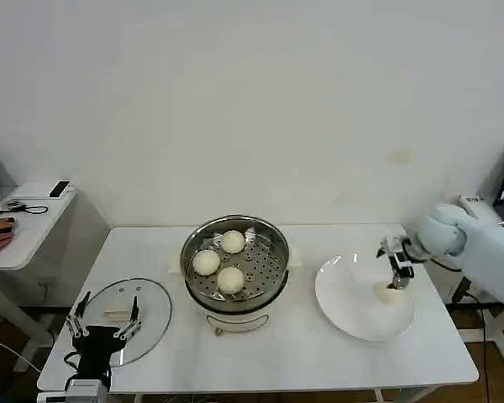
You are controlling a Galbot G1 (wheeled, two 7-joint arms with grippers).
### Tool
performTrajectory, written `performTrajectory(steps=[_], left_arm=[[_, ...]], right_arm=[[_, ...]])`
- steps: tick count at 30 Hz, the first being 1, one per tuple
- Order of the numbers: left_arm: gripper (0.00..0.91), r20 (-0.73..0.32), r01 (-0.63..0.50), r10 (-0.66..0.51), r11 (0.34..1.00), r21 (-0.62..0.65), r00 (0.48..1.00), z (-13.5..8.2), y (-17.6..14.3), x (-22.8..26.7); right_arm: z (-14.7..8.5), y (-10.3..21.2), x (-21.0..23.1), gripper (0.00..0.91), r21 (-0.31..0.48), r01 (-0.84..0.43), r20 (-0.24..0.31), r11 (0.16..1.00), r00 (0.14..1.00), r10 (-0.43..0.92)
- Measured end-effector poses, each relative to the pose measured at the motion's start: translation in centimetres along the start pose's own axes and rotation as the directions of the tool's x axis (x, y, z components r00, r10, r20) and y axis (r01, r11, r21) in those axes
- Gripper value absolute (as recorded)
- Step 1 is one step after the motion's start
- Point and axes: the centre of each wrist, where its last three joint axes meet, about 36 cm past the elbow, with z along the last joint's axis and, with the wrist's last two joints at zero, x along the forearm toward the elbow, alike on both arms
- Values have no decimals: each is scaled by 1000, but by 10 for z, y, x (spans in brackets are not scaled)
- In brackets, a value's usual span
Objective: Take steamed baozi put them in steamer then cover it.
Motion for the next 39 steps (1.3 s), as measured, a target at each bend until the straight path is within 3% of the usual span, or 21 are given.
performTrajectory(steps=[10, 18, 22, 29, 39], left_arm=[[907, -1, 3, -3, 1000, -3, 1000, 1, 0, -1], [907, -6, 6, -6, 1000, -6, 1000, 2, 2, -1], [907, -7, 8, -8, 1000, -5, 1000, 2, 1, -1], [907, -11, 9, -9, 1000, -6, 1000, 4, 1, -1], [907, -12, 11, -11, 1000, -7, 1000, 4, 1, -2]], right_arm=[[26, 21, -32, 907, -43, 26, -49, 999, 998, -28], [29, 19, -56, 907, -68, 23, -59, 997, 998, -27], [24, 15, -66, 816, -74, 21, -57, 997, 998, -25], [18, 10, -75, 736, -85, 24, -65, 996, 997, -30], [17, 6, -72, 695, -98, 33, -72, 995, 997, -40]])
